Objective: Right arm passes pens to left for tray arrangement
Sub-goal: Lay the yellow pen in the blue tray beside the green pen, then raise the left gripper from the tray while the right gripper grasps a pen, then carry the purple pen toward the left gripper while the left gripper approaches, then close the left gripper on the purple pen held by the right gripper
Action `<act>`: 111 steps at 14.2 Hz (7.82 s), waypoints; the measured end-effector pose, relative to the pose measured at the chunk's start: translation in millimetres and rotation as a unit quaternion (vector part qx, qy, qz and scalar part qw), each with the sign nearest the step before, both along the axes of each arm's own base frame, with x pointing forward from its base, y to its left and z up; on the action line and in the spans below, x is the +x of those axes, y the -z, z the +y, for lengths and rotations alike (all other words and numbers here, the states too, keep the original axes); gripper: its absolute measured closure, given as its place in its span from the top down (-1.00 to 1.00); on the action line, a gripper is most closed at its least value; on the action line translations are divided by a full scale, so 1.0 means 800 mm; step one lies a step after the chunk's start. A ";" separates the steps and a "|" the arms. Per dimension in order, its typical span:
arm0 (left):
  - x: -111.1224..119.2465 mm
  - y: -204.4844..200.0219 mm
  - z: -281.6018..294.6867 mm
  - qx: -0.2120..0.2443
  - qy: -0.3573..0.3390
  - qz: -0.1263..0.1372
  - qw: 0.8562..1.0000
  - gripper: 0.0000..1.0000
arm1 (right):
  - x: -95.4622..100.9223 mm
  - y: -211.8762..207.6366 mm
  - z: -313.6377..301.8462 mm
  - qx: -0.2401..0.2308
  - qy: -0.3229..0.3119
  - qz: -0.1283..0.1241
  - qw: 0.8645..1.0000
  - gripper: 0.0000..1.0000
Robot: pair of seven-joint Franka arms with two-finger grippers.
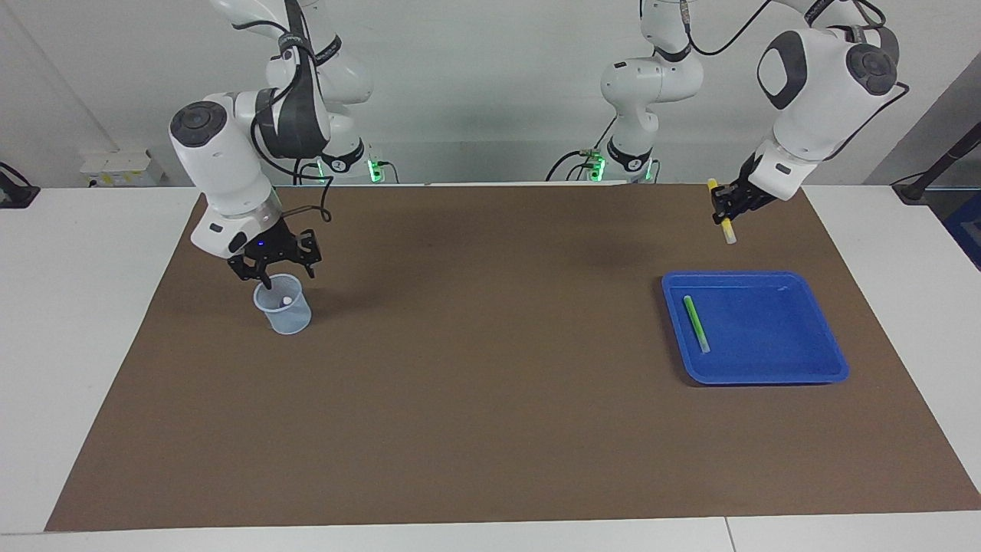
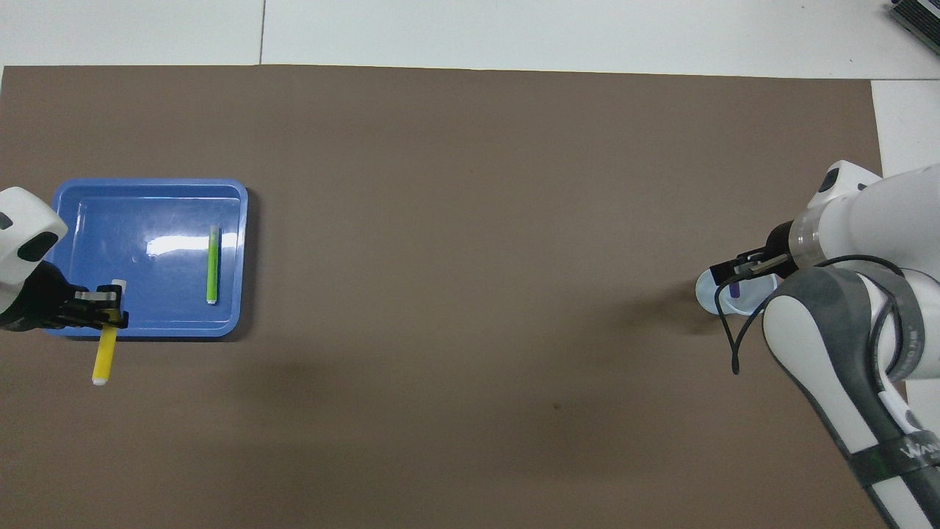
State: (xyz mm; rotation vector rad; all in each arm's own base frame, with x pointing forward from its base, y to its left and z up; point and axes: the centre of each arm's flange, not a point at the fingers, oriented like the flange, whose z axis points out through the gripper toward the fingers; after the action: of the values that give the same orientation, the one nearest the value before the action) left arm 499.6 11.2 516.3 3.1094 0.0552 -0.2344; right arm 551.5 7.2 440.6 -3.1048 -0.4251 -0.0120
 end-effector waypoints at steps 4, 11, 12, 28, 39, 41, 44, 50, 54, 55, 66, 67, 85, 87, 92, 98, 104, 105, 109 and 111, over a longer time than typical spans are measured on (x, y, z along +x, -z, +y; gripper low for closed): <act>0.021 0.031 0.022 0.019 0.037 -0.004 0.999 -0.63 | 0.006 0.008 0.002 0.000 -0.002 -0.007 1.000 0.15; 0.062 0.114 0.041 0.016 0.046 -0.004 0.999 -0.63 | 0.026 0.043 -0.001 -0.015 -0.023 -0.023 0.999 0.00; 0.066 0.124 0.041 0.016 0.046 -0.005 0.999 -0.63 | 0.026 0.046 -0.002 -0.014 -0.023 -0.021 0.999 0.00; 0.108 0.263 0.059 0.011 0.039 -0.035 0.999 -0.63 | 0.015 0.067 -0.016 -0.014 -0.053 0.006 0.998 -0.33; 0.112 0.266 0.056 0.010 0.043 -0.038 0.998 0.23 | 0.025 0.028 -0.029 -0.042 -0.123 0.015 0.991 -0.63; 0.115 0.260 0.057 0.009 0.042 -0.034 0.998 0.38 | 0.034 0.001 -0.027 -0.055 -0.140 0.008 0.989 -0.63; 0.124 0.235 0.055 -0.012 0.024 -0.024 0.999 0.40 | 0.048 -0.058 -0.002 -0.065 -0.160 -0.011 0.985 -0.63; 0.143 0.147 0.038 -0.101 -0.095 0.006 0.990 0.53 | 0.044 -0.174 0.110 -0.082 -0.219 -0.042 0.971 -0.63; 0.146 0.086 0.014 -0.175 -0.217 0.020 0.960 0.93 | 0.018 -0.196 0.198 -0.037 -0.141 -0.050 0.988 -0.63; 0.145 0.075 0.007 -0.191 -0.243 0.027 0.951 1.00 | 0.011 -0.199 0.214 -0.005 -0.103 -0.047 0.994 -0.63; 0.121 -0.012 -0.065 -0.278 -0.441 0.129 0.844 1.00 | -0.042 -0.182 0.370 0.262 0.239 -0.029 0.935 -0.63; 0.116 -0.020 -0.075 -0.285 -0.455 0.140 0.832 1.00 | -0.050 -0.174 0.378 0.271 0.259 -0.037 0.926 -0.63; 0.003 -0.034 -0.255 -0.308 -0.590 0.146 0.732 1.00 | -0.114 -0.155 0.456 0.411 0.435 -0.065 0.799 -0.63; -0.006 -0.031 -0.276 -0.311 -0.601 0.137 0.723 1.00 | -0.115 -0.154 0.456 0.410 0.436 -0.065 0.799 -0.63; -0.009 -0.030 -0.281 -0.312 -0.604 0.136 0.720 0.41 | -0.115 -0.151 0.456 0.408 0.436 -0.064 0.799 -0.63; -0.010 -0.028 -0.282 -0.310 -0.604 0.138 0.721 -0.39 | -0.114 -0.151 0.454 0.409 0.437 -0.066 0.798 -0.63; -0.013 -0.027 -0.284 -0.309 -0.600 0.138 0.724 -0.65 | -0.112 -0.152 0.452 0.410 0.439 -0.067 0.797 -0.63; -0.013 -0.027 -0.284 -0.310 -0.600 0.137 0.725 -0.65 | -0.112 -0.152 0.452 0.410 0.439 -0.067 0.797 -0.63; -0.013 -0.027 -0.283 -0.310 -0.596 0.137 0.728 -0.65 | -0.113 -0.152 0.453 0.410 0.438 -0.067 0.797 -0.63; -0.014 -0.027 -0.282 -0.309 -0.587 0.139 0.736 -0.65 | -0.112 -0.152 0.451 0.410 0.440 -0.067 0.796 -0.25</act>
State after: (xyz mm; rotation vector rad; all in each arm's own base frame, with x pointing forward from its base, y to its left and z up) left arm 488.3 -214.5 537.7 1.8294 1.4877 -0.4961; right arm 462.2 368.0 562.2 -2.1441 0.8323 -0.3221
